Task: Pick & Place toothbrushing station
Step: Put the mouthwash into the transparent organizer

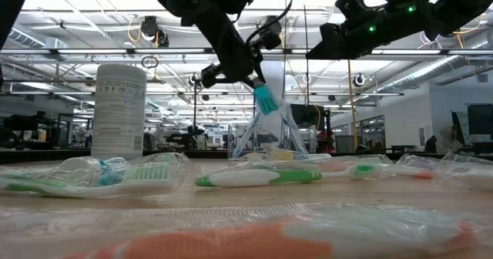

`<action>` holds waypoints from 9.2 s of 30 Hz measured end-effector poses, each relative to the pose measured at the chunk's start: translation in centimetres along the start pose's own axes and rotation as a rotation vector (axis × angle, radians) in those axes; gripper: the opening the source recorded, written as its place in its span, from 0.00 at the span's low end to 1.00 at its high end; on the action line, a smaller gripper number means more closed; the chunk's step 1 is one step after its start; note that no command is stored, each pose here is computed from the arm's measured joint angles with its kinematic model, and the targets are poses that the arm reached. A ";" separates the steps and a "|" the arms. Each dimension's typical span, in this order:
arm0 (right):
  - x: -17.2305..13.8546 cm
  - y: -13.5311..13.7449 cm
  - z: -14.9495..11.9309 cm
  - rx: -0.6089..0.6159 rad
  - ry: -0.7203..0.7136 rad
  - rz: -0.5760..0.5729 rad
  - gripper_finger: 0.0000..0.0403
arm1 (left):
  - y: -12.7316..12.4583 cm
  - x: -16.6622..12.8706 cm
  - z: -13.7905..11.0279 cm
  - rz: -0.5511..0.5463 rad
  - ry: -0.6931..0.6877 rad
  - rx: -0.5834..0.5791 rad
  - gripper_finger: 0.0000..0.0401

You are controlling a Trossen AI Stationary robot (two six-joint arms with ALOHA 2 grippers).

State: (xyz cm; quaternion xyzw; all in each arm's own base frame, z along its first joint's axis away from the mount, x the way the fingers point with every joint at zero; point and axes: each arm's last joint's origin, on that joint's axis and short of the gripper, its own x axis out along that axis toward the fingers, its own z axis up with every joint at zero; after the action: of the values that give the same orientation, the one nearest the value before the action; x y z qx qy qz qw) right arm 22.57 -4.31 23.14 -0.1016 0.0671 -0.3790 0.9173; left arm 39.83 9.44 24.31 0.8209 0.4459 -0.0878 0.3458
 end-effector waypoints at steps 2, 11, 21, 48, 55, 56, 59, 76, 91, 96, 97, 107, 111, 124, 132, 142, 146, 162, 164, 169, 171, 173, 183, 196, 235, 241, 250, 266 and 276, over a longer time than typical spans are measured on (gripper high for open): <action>0.0 0.0 0.0 -0.004 0.000 -0.001 0.39 | -0.1 0.2 -0.2 0.017 -0.018 -0.008 0.21; 0.0 0.0 0.1 0.002 -0.005 -0.003 0.39 | -1.5 2.2 0.6 -0.014 -0.102 0.050 0.25; 0.0 -0.1 0.1 -0.014 -0.006 -0.003 0.39 | -2.0 3.3 2.3 -0.047 -0.167 -0.134 0.34; 0.0 0.0 0.1 -0.018 -0.006 -0.002 0.39 | 1.3 -2.8 -3.0 0.187 -0.341 -1.048 0.38; 0.0 0.0 0.1 -0.015 -0.005 -0.001 0.39 | 0.6 -9.4 -9.5 0.271 -0.446 -1.564 0.32; 0.0 0.0 0.1 -0.015 -0.006 0.000 0.39 | 0.3 -10.3 -10.2 0.267 -0.455 -1.639 0.32; 0.0 0.1 0.1 0.018 -0.016 0.049 0.39 | -0.9 -12.6 -11.7 0.226 -0.457 -1.761 0.32; 3.7 2.9 0.0 0.004 0.105 0.311 0.39 | -5.1 -16.0 -10.6 -0.177 -0.434 -1.978 0.23; 5.9 2.7 -2.8 -0.009 0.455 0.070 0.39 | -6.5 -5.6 1.9 0.009 -0.636 -1.969 0.22; 5.7 2.5 -3.5 0.016 0.522 0.048 0.39 | -6.0 -1.7 4.3 -0.010 -0.546 -1.902 0.12; 5.7 2.5 -3.5 0.015 0.523 0.044 0.39 | -5.8 -1.2 4.6 -0.020 -0.539 -1.884 0.10; 5.7 2.4 -4.3 -0.012 0.576 0.016 0.39 | -4.6 1.6 4.7 -0.169 -0.421 -1.893 0.04; 5.9 2.3 -4.7 -0.024 0.594 0.000 0.39 | -4.9 1.8 4.5 -0.192 -0.403 -1.903 0.02; 6.5 1.8 -5.6 0.002 0.626 -0.023 0.39 | -5.9 2.6 3.5 -0.211 -0.374 -1.941 0.01; 6.5 1.8 -5.6 -0.001 0.626 -0.020 0.39 | -5.9 2.6 3.5 -0.221 -0.405 -1.948 0.01; 6.5 1.8 -5.6 -0.002 0.627 -0.020 0.38 | -5.3 2.6 3.0 -0.141 -0.433 -1.987 0.01; 6.5 1.9 -5.6 -0.006 0.627 -0.018 0.38 | -5.4 2.6 3.1 -0.160 -0.430 -2.001 0.02; 6.5 1.9 -5.6 0.010 0.634 0.020 0.38 | -5.4 4.0 5.3 -0.143 -0.478 -1.955 0.01; 6.6 1.8 -5.6 0.012 0.634 0.021 0.38 | -5.3 4.2 5.4 -0.120 -0.465 -1.950 0.01; 6.6 1.8 -5.6 -0.005 0.634 0.029 0.38 | -5.3 4.3 5.0 -0.069 -0.430 -1.944 0.03; 6.6 1.8 -5.6 -0.006 0.635 0.032 0.38 | -5.3 4.4 4.7 -0.065 -0.417 -1.945 0.02; 6.6 1.8 -5.6 -0.005 0.635 0.032 0.38 | -4.9 4.5 4.3 -0.081 -0.405 -1.945 0.01; 6.6 1.9 -5.6 -0.005 0.632 0.034 0.38 | -0.6 3.4 -0.4 -0.337 -0.371 -1.922 0.22; 6.6 1.7 -5.7 -0.008 0.642 0.021 0.38 | -2.7 6.9 -0.2 -0.517 -0.522 -2.071 0.33; 2.8 1.2 -1.8 -0.068 0.581 0.116 0.38 | -4.5 7.6 -0.7 -0.570 -0.427 -1.981 0.21; 2.8 1.2 -1.8 -0.068 0.582 0.116 0.38 | -4.3 7.7 -0.8 -0.537 -0.436 -2.009 0.24; 2.8 1.2 -1.8 -0.069 0.582 0.116 0.38 | -4.1 7.9 -0.9 -0.485 -0.420 -1.999 0.20; 2.8 1.2 -1.8 -0.068 0.584 0.119 0.38 | -1.4 5.0 -4.7 -0.652 -0.379 -1.903 0.22; 2.8 1.2 -1.8 -0.068 0.583 0.119 0.38 | -1.7 5.0 -5.4 -0.542 -0.491 -1.465 0.22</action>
State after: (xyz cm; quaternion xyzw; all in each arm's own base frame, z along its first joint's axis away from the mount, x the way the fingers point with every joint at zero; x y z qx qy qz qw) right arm 25.03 -5.71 21.03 -0.0150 0.3462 -0.3352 0.8761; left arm 40.51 16.94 25.21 0.2078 0.4849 -0.0319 0.8489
